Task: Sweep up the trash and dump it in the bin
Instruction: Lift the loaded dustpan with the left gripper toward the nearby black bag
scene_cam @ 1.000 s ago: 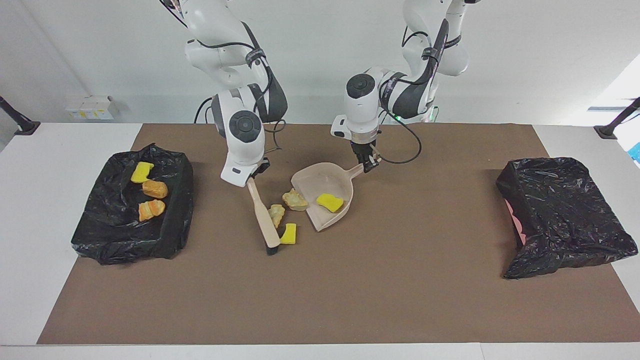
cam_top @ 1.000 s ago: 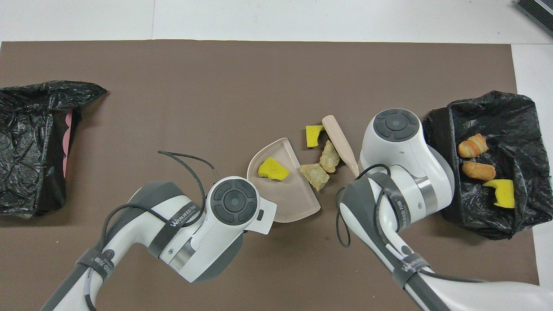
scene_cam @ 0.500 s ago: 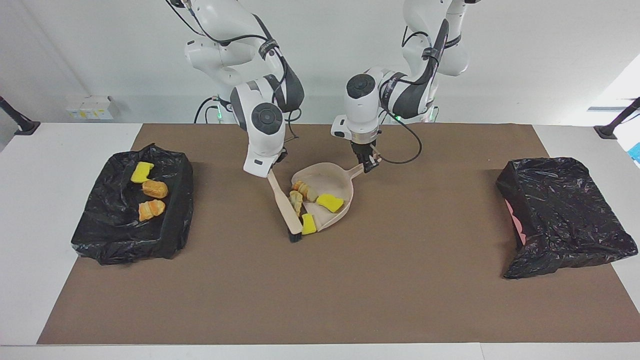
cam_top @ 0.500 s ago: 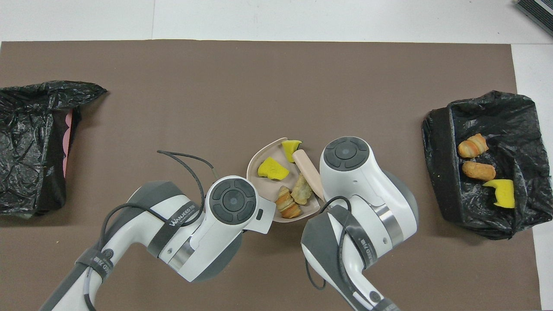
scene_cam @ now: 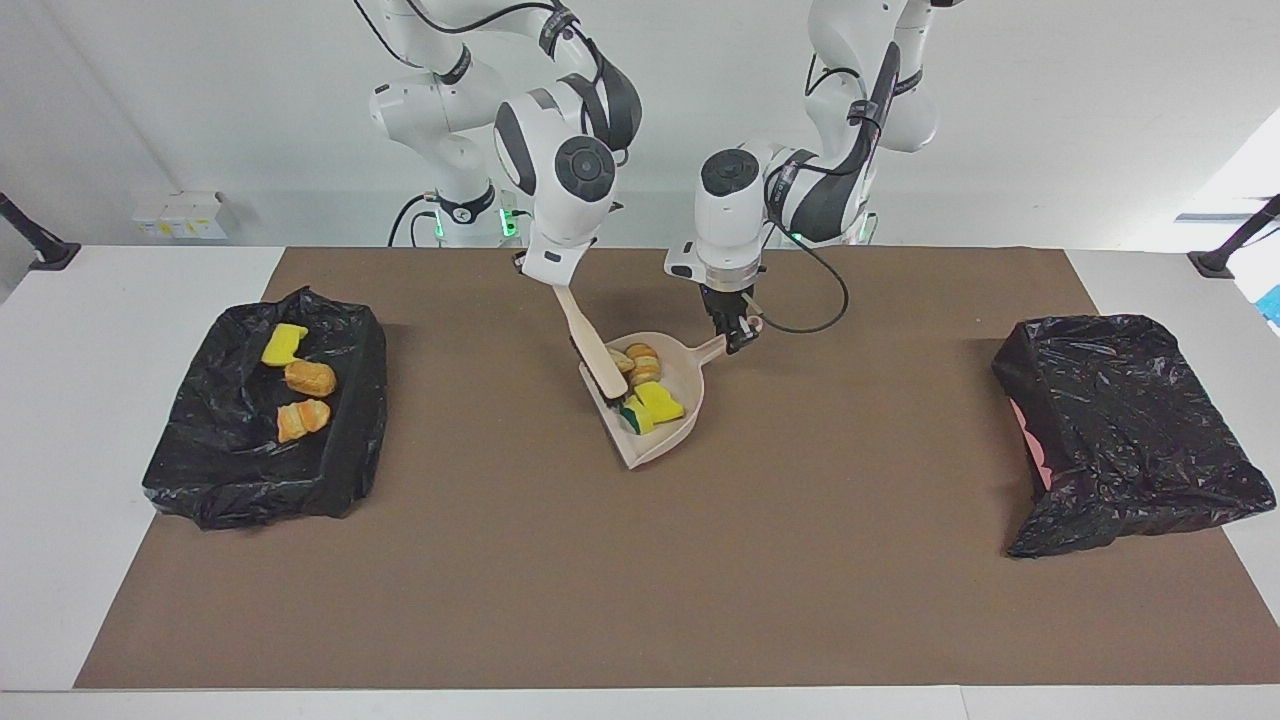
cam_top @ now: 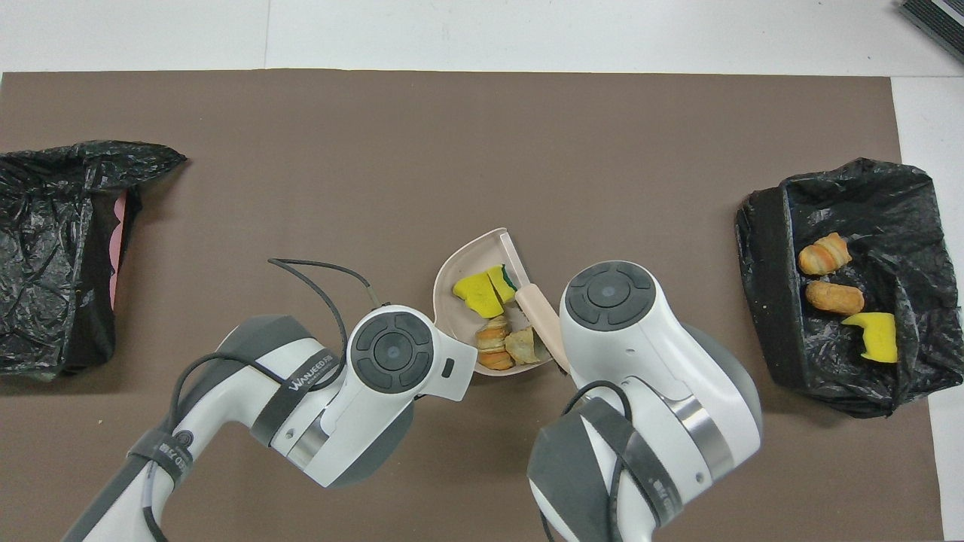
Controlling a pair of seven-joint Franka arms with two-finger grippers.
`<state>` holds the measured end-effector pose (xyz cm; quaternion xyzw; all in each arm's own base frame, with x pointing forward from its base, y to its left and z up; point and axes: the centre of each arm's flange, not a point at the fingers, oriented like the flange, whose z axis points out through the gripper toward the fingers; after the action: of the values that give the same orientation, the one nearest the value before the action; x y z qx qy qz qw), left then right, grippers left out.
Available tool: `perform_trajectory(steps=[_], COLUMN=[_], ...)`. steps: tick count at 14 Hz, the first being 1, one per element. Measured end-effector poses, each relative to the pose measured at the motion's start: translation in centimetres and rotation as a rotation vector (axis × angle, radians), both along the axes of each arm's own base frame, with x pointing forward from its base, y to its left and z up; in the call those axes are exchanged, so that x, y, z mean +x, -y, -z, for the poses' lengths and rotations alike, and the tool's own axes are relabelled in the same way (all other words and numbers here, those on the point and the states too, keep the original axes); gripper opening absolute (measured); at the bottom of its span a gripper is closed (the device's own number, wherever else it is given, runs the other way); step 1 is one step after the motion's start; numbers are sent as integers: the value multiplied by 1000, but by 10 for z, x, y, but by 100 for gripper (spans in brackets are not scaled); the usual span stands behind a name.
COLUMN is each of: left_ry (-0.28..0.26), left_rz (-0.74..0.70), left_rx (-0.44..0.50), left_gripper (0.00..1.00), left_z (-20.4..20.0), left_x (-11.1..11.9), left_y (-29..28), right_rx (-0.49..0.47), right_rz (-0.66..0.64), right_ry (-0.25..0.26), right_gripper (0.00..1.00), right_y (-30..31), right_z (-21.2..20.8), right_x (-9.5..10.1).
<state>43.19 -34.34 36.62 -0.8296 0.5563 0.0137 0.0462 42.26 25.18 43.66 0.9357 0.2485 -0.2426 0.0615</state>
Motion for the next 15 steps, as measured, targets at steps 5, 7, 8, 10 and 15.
perform_trajectory(steps=[5,7,8,10,15], left_ry=[2,-18,-24,-25,-31], left_rz=[17,24,25,17,15], left_rx=[-63,-102,-113,-121,-154], left_gripper=[31,31,31,31,31], left_z=[2,4,5,7,5], left_x=[20,27,29,33,43], left_y=[-17,-25,-27,-31,-40], right_rx=[39,57,60,63,37], right_rz=[96,165,197,249,356], right_ry=[36,85,109,143,180], right_gripper=[27,27,27,27,27], right_y=[-8,-13,-16,-23,-48], right_z=[-20,-20,-21,-33,-50], right_x=[-7,-1,4,16,26])
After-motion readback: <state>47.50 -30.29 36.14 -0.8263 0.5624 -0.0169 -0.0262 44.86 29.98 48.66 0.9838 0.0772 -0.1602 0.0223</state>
